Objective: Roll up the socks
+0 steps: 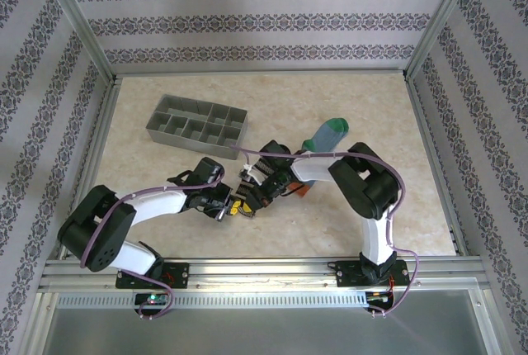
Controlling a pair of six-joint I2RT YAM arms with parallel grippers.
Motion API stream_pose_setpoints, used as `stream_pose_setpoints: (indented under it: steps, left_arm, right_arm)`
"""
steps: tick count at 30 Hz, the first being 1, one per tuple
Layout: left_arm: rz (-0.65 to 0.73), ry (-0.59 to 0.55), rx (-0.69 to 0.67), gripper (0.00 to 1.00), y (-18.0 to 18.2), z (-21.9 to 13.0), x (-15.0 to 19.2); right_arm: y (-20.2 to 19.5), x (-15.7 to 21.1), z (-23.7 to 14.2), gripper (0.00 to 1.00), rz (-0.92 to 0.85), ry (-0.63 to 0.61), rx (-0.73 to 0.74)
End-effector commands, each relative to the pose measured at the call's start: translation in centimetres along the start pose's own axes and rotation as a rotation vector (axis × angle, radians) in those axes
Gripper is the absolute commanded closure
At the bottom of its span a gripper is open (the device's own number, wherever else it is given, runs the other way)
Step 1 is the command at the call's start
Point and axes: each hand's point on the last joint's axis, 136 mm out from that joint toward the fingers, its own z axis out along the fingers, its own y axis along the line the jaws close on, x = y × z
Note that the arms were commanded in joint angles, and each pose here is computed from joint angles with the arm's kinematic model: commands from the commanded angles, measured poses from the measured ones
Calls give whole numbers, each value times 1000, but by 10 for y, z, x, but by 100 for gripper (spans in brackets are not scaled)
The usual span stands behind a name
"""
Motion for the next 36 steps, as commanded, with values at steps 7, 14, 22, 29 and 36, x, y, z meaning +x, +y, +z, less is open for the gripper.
stream_pose_setpoints:
  steps: [7,14,22,29,36]
  left_arm:
    - [-176,-59,-209,100,74,-17,-2]
    - [-199,-68,-226,100,79,-17,-4]
    - [-195,-63,-218,100,75,-14,-5]
    - [-191,-61,-205,100,74,-14,-5]
    - [-182,-59,-190,100,73,-15,-5]
  right_arm:
    - [38,16,-19,55,-644,-166,501]
    - [48,9,1,52,-795,-142,663]
    - [44,0,27,53,-767,-89,633]
    - [26,3,36,68,-660,-44,607]
    - [14,8,34,100,-569,-11,575]
